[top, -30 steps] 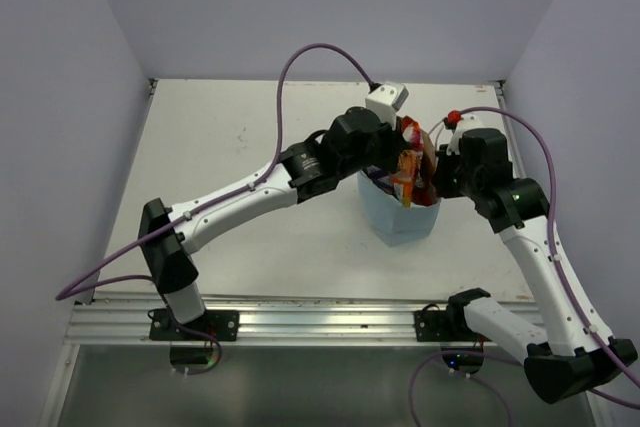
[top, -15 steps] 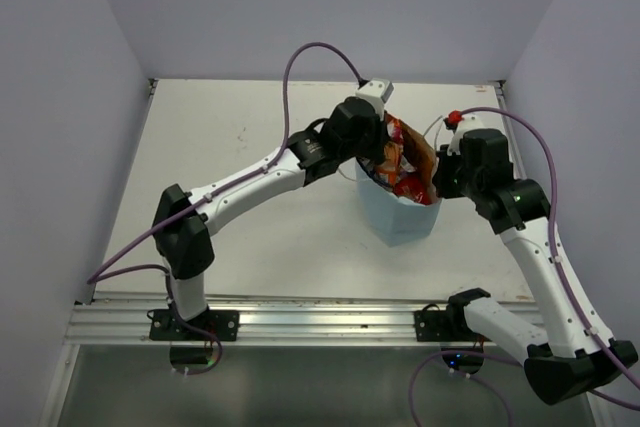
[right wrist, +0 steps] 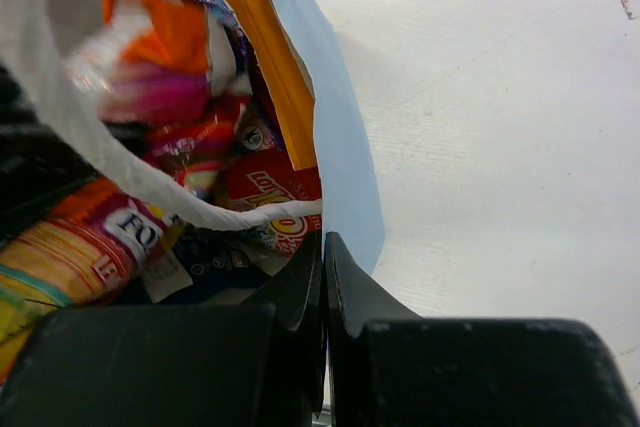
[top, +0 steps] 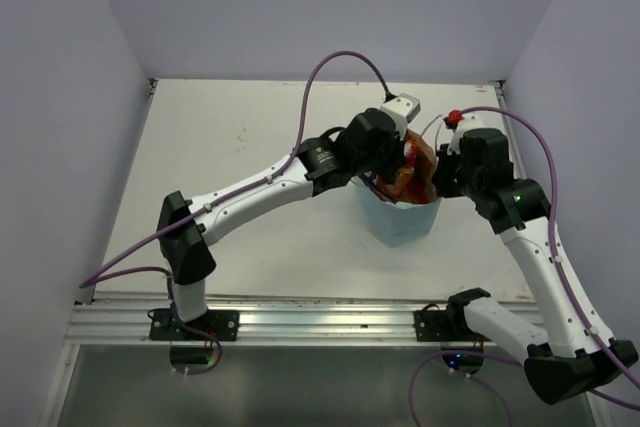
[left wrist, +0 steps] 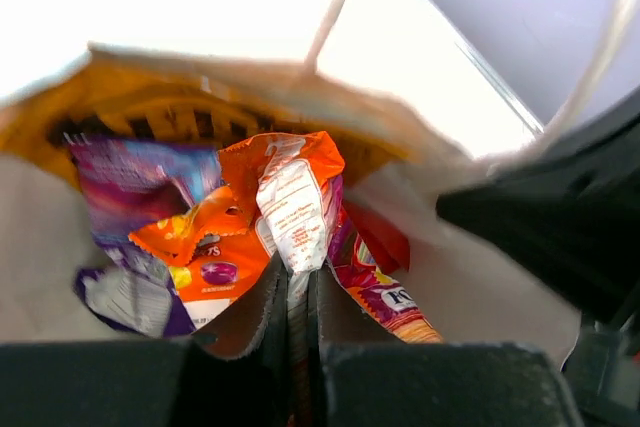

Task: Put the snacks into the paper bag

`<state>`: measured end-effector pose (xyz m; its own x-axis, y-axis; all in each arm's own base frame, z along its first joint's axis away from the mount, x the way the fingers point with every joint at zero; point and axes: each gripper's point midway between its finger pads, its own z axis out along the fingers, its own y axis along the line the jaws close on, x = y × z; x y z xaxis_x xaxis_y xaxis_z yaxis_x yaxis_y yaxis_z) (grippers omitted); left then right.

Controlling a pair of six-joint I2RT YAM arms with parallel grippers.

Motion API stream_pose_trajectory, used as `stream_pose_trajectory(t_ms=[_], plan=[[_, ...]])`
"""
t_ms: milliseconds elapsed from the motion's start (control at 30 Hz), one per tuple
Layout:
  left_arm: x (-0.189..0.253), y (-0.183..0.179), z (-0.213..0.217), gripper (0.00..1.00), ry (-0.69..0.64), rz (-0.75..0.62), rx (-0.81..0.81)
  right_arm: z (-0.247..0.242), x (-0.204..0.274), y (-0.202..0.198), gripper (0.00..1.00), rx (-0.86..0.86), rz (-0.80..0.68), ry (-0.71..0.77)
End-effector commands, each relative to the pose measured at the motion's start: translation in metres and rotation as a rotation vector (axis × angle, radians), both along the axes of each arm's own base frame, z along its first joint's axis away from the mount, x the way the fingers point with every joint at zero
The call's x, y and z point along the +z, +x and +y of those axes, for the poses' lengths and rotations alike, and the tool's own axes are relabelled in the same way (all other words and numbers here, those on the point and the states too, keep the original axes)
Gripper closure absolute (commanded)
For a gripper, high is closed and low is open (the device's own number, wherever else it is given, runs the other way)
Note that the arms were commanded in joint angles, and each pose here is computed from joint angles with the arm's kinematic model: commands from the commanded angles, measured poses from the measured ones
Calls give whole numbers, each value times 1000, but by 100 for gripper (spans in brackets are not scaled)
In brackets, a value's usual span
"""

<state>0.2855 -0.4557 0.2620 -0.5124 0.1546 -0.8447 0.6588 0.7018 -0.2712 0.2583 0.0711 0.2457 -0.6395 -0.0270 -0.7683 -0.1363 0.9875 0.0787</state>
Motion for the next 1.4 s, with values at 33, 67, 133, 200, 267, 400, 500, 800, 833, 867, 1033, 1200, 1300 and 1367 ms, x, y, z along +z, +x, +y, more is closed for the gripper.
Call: stream_pose_trajectory(t_ms=[33, 67, 133, 200, 267, 400, 500, 800, 833, 867, 1033, 1200, 1300, 1367], plan=[[86, 30, 8, 74, 14, -209, 88, 3, 9, 4, 100, 6, -22, 12], [87, 43, 13, 56, 74, -267, 125, 3, 10, 4, 100, 4, -22, 11], [111, 54, 24, 18, 82, -338, 184, 3, 10, 4, 100, 6, -23, 13], [118, 67, 44, 12, 147, -406, 245, 3, 10, 4, 100, 6, -23, 9], [114, 77, 59, 11, 199, -422, 290, 3, 10, 3, 100, 8, -24, 9], [79, 103, 98, 13, 319, -357, 338, 2, 10, 3, 100, 9, -26, 6], [61, 105, 110, 13, 361, -330, 327, 3, 10, 4, 100, 11, -28, 7], [32, 106, 107, 15, 366, -270, 300, 4, 10, 5, 100, 12, -27, 15], [30, 106, 105, 16, 358, -260, 299, 4, 10, 4, 100, 12, -28, 13], [29, 105, 104, 17, 351, -255, 292, 3, 10, 3, 100, 11, -27, 12], [25, 100, 104, 21, 346, -221, 288, 2, 10, 2, 100, 10, -26, 7], [50, 90, 115, 22, 275, -247, 312, 3, 8, 2, 100, 11, -22, 10], [61, 84, 117, 22, 225, -256, 310, 4, 6, 3, 100, 14, -20, 13], [66, 77, 118, 23, 184, -252, 301, 5, 6, 3, 100, 15, -18, 14]])
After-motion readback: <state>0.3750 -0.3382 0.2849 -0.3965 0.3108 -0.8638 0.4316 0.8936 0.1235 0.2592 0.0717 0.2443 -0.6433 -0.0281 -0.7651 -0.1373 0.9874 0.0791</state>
